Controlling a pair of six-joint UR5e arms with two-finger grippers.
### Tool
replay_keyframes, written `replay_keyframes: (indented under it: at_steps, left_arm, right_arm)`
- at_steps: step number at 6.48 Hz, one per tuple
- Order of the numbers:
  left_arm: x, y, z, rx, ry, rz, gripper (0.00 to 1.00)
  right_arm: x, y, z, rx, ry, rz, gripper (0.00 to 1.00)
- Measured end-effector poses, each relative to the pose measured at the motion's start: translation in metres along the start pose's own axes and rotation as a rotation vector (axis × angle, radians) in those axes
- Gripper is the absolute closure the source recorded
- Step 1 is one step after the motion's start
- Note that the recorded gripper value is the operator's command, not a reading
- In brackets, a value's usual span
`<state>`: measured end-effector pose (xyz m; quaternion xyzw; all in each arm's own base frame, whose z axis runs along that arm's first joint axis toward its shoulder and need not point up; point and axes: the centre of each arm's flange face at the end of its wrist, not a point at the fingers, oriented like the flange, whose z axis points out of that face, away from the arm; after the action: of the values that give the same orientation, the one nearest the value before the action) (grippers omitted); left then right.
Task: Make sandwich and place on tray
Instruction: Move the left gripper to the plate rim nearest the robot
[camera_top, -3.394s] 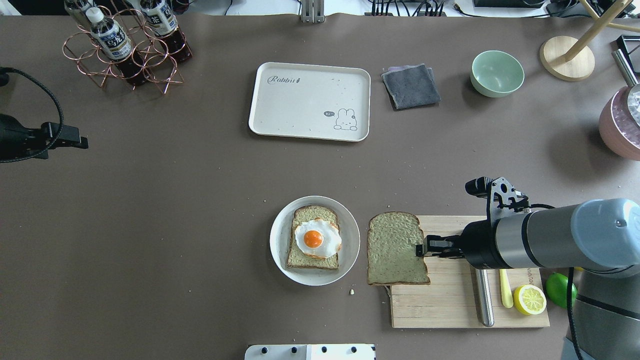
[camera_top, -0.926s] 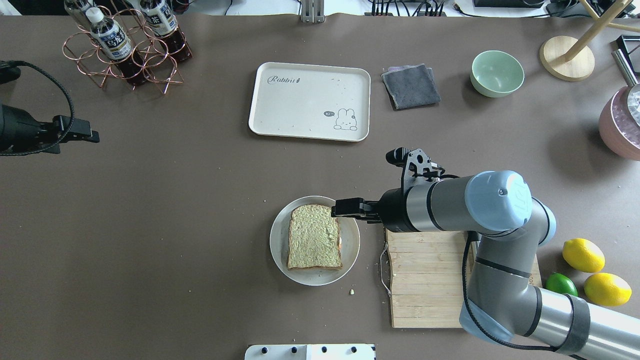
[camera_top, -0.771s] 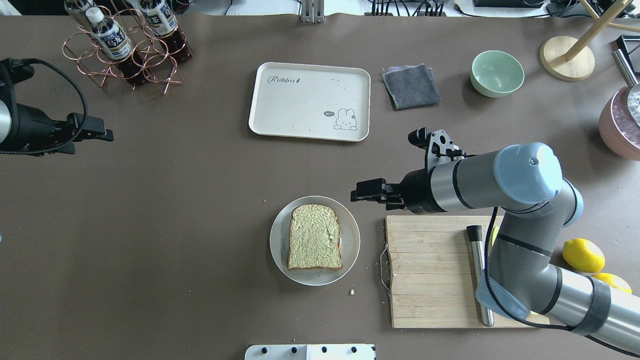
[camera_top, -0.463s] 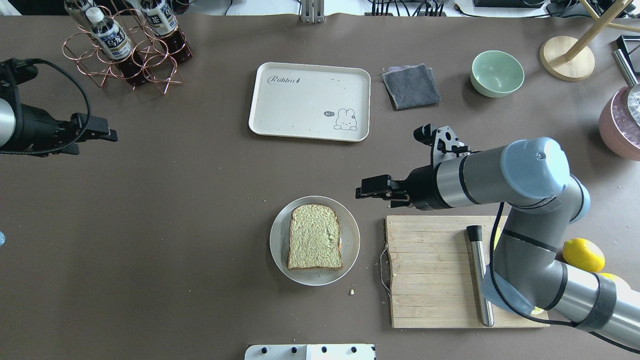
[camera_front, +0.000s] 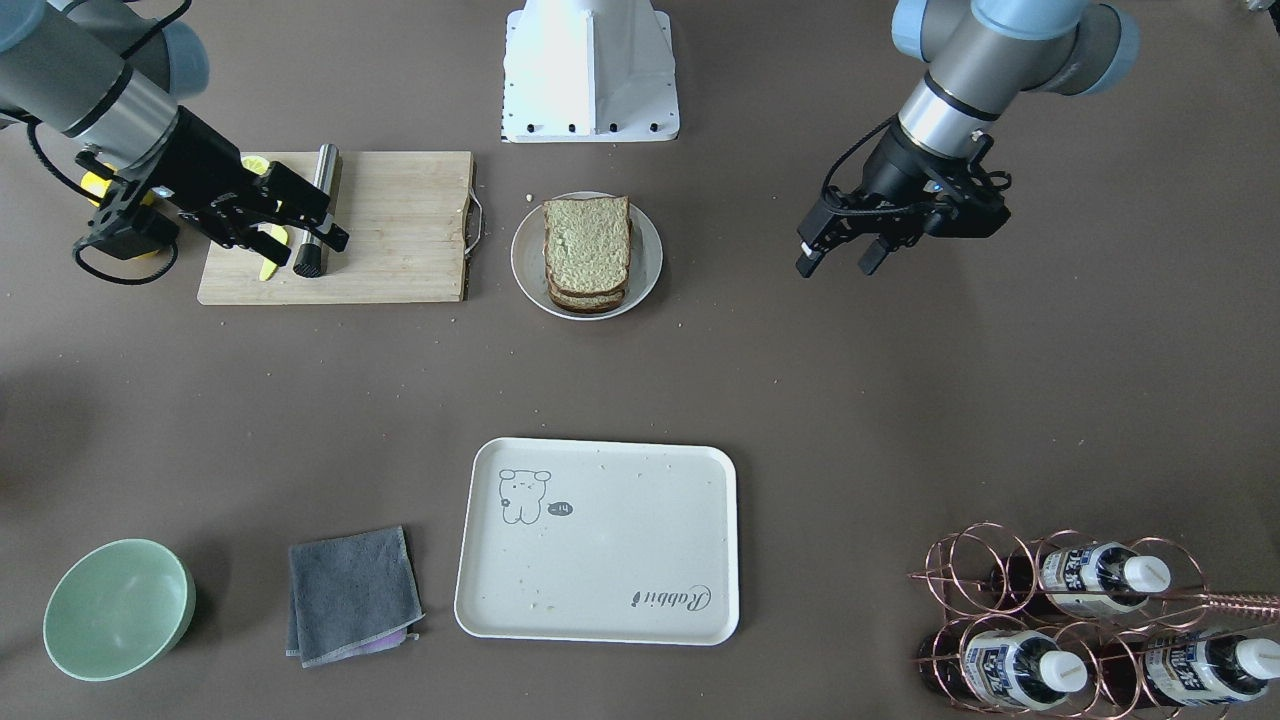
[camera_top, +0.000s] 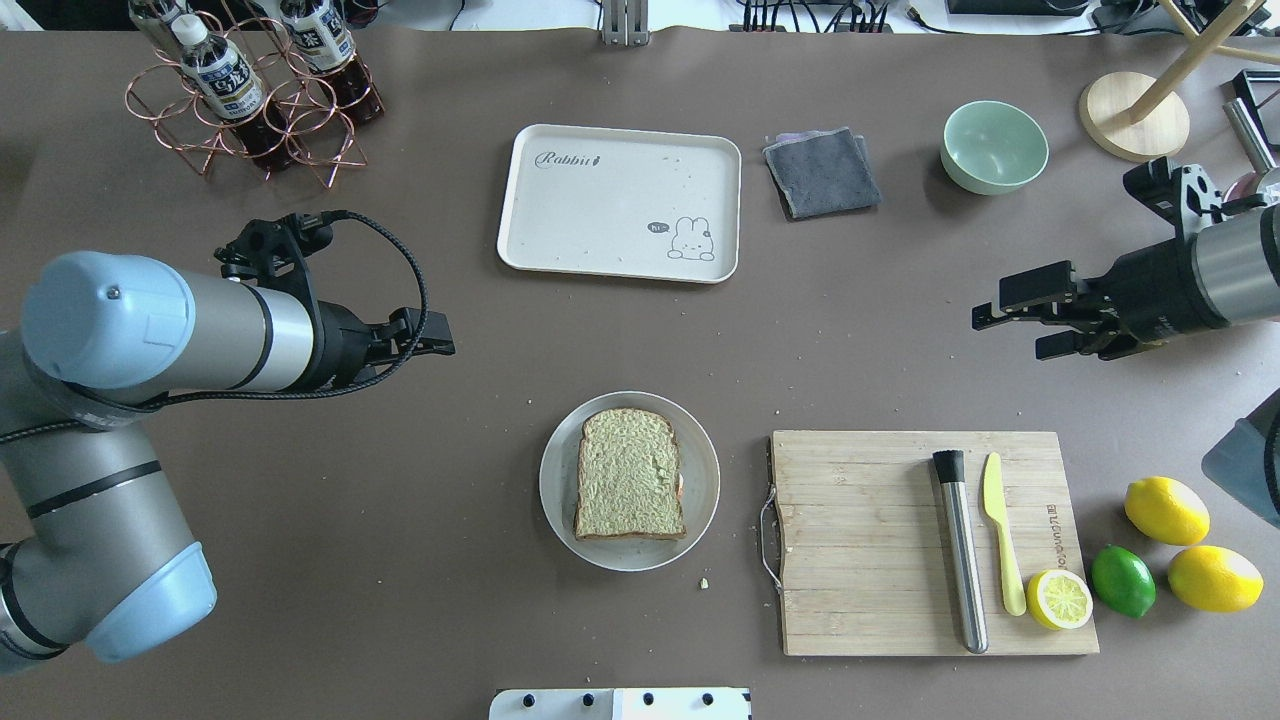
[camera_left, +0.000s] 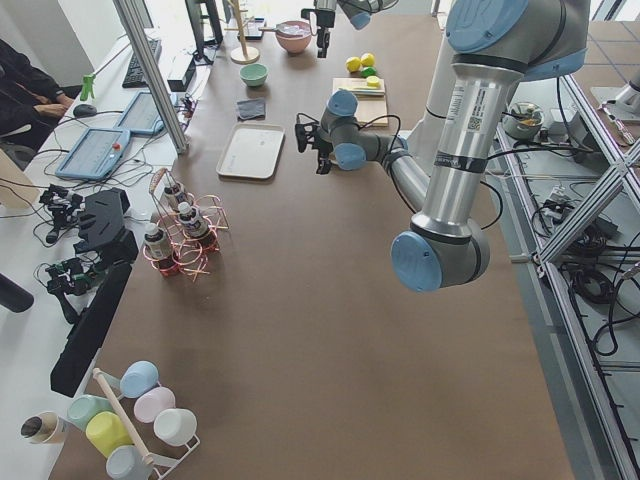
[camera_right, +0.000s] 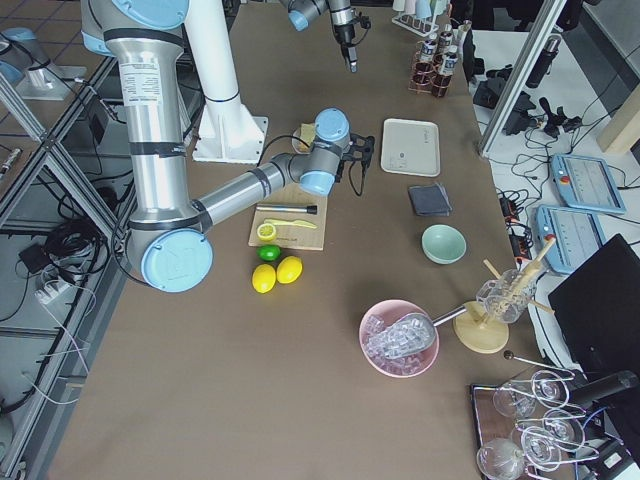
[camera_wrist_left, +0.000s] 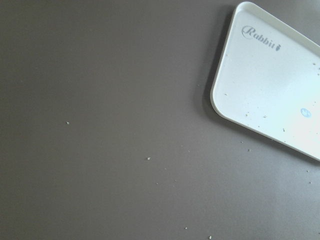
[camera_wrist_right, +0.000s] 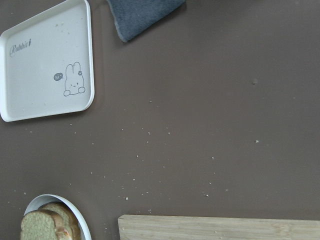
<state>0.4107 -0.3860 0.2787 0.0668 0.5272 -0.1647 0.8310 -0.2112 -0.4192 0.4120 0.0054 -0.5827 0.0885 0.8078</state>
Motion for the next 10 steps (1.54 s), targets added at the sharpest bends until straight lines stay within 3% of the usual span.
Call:
replay_keyframes:
  at_steps: [2, 3, 4, 6, 10]
  left_arm:
    - [0.011, 0.054, 0.023, 0.013, -0.003, 0.015, 0.27]
    - [0.016, 0.083, 0.033, 0.021, -0.002, 0.020, 0.45]
    - [0.024, 0.115, 0.044, 0.031, 0.005, 0.025, 0.52]
    - [0.032, 0.148, 0.058, 0.046, 0.007, 0.041, 0.56]
    - [0.053, 0.157, 0.088, 0.053, -0.002, 0.037, 0.56]
  right_arm:
    - [0.036, -0.001, -0.019, 0.002, 0.022, -0.018, 0.00]
    - [0.046, -0.004, -0.019, 0.006, 0.022, -0.022, 0.00]
    - [0.058, -0.007, -0.016, 0.011, 0.019, -0.026, 0.00]
    - [0.070, -0.007, -0.015, 0.014, 0.014, -0.031, 0.00]
    - [0.068, -0.007, -0.015, 0.014, 0.010, -0.034, 0.00]
